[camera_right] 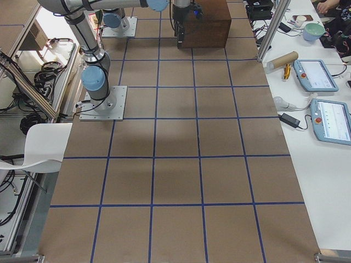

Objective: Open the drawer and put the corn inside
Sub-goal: 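Move the left gripper off the cabinet top toward the drawer side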

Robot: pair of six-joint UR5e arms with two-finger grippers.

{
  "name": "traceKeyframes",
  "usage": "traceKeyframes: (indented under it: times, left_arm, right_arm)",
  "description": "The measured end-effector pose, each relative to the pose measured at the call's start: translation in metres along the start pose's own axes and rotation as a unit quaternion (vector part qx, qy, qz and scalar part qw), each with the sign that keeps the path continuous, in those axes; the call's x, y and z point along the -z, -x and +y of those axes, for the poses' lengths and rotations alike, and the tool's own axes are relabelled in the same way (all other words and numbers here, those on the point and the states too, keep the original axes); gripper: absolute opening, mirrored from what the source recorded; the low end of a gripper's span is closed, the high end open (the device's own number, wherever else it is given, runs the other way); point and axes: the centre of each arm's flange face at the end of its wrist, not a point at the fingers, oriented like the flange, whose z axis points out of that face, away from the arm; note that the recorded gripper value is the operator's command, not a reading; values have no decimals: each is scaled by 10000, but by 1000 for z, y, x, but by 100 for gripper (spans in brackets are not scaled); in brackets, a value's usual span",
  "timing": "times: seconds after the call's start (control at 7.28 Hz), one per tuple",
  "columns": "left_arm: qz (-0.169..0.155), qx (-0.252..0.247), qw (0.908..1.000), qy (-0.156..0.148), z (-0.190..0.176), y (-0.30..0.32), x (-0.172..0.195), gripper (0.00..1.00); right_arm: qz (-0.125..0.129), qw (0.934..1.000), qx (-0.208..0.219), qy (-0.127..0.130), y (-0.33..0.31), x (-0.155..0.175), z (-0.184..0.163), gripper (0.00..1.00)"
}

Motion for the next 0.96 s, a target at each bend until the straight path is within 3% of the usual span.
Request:
traceKeyframes:
  times: [0.69,0.96]
  left_arm:
    - [27,-120,9999,43,-7,6,-5,100]
    - [-15,-303,9995,95,-15,40,-8,100]
  right_arm:
    - [0,10000,-1,2,0,0,0,100]
    - [0,10000,1,1,0,0,0,100]
